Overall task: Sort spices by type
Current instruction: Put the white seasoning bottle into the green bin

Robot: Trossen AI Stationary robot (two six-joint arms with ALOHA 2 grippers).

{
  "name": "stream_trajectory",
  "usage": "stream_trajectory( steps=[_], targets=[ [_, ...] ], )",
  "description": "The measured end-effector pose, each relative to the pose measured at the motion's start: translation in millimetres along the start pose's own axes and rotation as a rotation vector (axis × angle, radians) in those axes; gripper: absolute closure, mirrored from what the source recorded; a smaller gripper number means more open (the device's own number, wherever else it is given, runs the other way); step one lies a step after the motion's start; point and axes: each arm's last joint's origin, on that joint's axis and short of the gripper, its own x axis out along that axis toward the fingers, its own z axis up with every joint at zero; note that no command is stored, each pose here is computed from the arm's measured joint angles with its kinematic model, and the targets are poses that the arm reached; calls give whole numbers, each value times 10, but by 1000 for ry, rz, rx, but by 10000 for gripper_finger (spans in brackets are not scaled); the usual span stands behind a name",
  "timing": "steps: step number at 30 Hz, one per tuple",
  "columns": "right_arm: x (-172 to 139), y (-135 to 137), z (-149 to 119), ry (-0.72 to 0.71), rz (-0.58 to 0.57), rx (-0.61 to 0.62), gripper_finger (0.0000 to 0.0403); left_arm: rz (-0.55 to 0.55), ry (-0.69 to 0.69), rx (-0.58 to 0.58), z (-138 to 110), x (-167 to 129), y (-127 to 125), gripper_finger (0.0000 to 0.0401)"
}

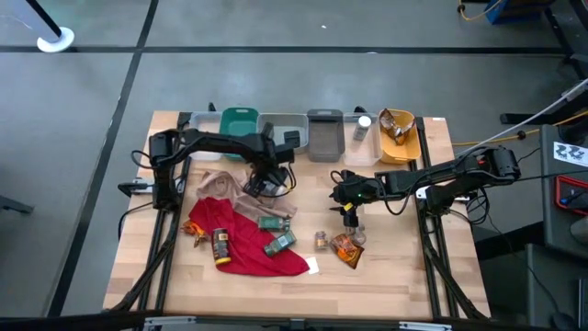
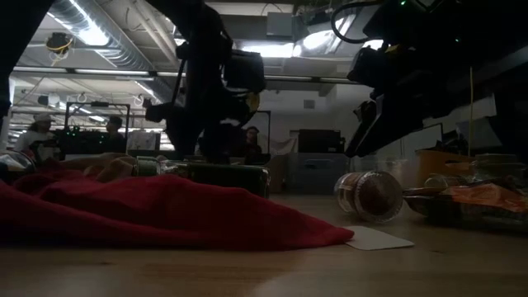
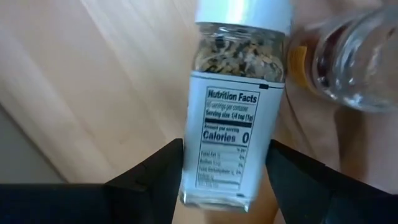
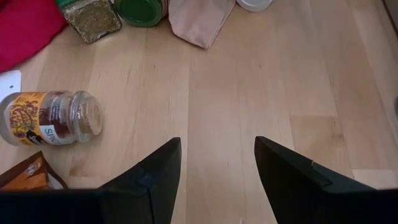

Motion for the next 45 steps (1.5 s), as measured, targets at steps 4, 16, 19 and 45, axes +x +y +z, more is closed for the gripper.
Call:
stream_trajectory(
  steps=[4,16,19,45],
  targets=[
    [0,0,1,-1,0,0,198,4,-4,-1,-27,116,-28,193],
    [0,0,27,-28,-1,1,198,40,-45,-91,-22,225,-26,219],
    [-1,0,45,-47,-1,1,198,39,-46,-132,-21,225,-27,219],
    [-34,-51,239,-250,-168,29,198,36,-475,-454,378,-166,241,219]
  ],
)
